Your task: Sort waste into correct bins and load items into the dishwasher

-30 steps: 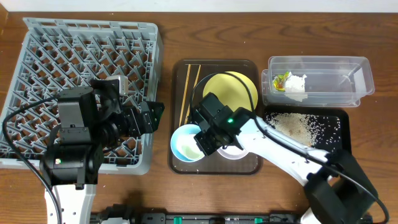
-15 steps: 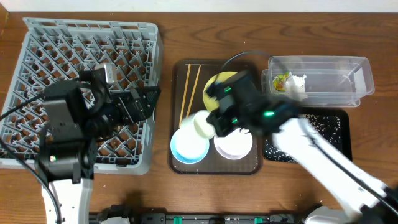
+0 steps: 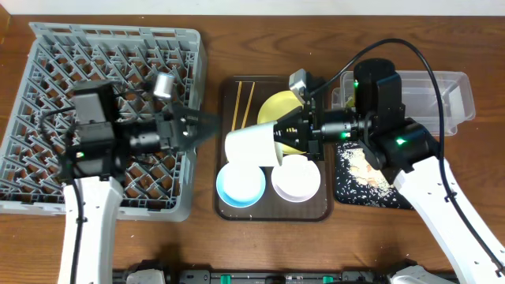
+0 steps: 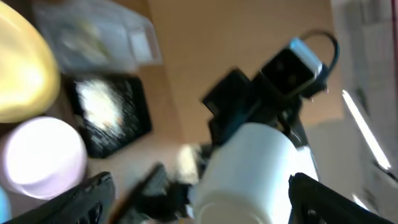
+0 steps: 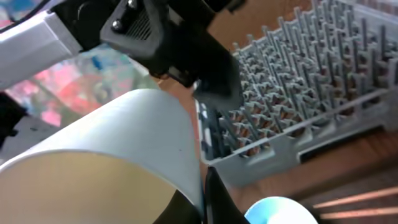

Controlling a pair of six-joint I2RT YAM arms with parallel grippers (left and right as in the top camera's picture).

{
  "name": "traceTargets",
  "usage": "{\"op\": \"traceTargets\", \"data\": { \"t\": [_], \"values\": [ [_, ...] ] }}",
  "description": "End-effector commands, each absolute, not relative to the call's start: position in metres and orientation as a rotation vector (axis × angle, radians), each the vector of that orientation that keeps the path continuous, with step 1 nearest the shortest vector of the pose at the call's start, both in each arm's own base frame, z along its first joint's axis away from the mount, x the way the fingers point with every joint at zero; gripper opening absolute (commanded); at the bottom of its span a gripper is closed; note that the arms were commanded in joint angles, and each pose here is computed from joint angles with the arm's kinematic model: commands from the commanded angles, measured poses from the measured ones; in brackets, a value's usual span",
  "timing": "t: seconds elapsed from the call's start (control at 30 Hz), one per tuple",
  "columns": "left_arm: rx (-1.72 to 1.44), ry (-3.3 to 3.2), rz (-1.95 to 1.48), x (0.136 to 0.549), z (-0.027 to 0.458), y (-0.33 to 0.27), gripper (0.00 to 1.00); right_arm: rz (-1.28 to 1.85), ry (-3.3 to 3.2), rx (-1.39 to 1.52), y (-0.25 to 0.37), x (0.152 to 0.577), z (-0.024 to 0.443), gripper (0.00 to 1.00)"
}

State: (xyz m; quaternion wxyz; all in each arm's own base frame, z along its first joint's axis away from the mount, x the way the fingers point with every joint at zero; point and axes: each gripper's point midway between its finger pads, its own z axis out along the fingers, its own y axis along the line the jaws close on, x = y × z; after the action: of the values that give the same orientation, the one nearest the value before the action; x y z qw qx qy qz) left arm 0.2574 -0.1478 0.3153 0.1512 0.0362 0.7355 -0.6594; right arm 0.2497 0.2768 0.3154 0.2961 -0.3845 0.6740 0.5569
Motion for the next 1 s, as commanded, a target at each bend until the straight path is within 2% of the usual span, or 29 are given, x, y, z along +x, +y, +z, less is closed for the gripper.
{"op": "traceTargets", "data": {
  "t": [0.0,0.13,0.47,0.97],
  "values": [
    [0.204,2.103,-2.011,0.234,0.334,-0.165,0.88,1.481,1.762,-1.045,0.280,0.247,0.323,0.01],
    [0.295,2.100,-2.027,0.218,0.342,-0.178,0.82,1.452,1.768,-1.032,0.281,0.254,0.320,0.01],
    [0.349,2.086,-2.030,0.195,0.359,-0.183,0.81,1.466,1.783,-0.996,0.286,0.268,0.315,0.01],
    [0.351,2.081,-1.997,0.198,0.358,-0.183,0.78,1.456,1.754,-1.006,0.297,0.267,0.320,0.01]
  ]
}}
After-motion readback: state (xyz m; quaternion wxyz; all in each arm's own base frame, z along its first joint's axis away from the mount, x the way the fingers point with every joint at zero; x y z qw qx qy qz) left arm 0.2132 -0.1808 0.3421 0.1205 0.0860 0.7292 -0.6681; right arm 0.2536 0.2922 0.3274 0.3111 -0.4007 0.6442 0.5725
